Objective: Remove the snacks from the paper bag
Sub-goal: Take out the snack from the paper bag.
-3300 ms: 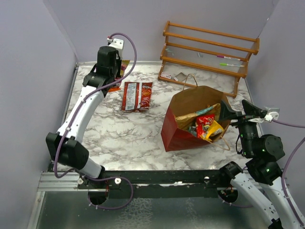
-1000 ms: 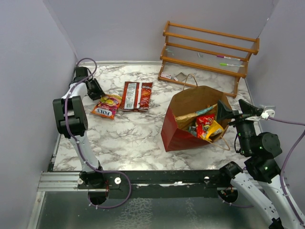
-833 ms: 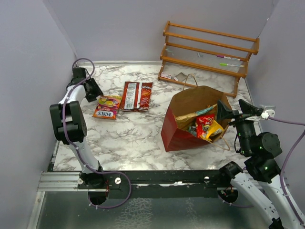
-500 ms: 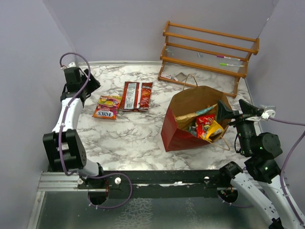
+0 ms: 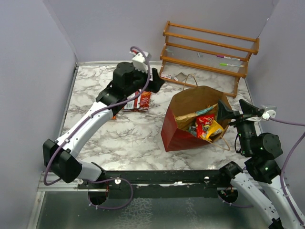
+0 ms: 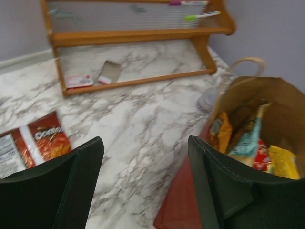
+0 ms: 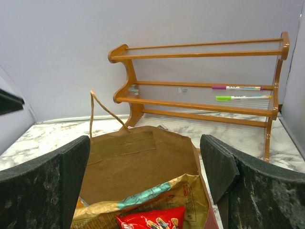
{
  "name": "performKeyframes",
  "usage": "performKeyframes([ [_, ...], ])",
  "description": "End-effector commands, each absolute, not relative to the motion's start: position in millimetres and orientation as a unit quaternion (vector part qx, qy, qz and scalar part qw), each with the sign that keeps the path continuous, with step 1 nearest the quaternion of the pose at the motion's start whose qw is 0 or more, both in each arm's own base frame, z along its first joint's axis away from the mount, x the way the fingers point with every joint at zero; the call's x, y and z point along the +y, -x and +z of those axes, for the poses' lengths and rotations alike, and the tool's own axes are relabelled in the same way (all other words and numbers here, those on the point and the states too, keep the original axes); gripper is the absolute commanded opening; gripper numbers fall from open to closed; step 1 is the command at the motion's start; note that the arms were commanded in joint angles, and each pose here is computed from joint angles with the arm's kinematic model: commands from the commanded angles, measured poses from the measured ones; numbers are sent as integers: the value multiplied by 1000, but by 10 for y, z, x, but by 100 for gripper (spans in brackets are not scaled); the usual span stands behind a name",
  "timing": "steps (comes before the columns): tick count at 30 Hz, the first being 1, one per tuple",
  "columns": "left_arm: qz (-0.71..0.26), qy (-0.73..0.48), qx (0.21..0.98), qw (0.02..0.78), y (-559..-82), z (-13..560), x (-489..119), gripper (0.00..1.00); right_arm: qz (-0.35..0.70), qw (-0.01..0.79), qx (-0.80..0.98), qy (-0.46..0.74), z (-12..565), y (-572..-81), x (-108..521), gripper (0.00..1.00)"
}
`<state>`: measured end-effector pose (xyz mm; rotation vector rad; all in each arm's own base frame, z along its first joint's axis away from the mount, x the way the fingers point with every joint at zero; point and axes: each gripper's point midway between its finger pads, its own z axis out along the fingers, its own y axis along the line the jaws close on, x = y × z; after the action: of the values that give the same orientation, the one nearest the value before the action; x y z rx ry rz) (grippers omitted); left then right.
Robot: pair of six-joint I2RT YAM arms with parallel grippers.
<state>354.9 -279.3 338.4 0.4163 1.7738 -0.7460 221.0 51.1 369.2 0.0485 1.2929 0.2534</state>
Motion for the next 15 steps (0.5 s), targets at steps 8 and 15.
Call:
performKeyframes([
  [8, -283, -348, 740, 501, -2842, 3559, -4176, 74, 113, 798, 591, -38, 3735, -2162, 428, 99],
  [15, -278, -386, 760, 443, -2779, 3171, -4675, 75, 109, 806, 579, -50, 3781, -2081, 340, 99],
])
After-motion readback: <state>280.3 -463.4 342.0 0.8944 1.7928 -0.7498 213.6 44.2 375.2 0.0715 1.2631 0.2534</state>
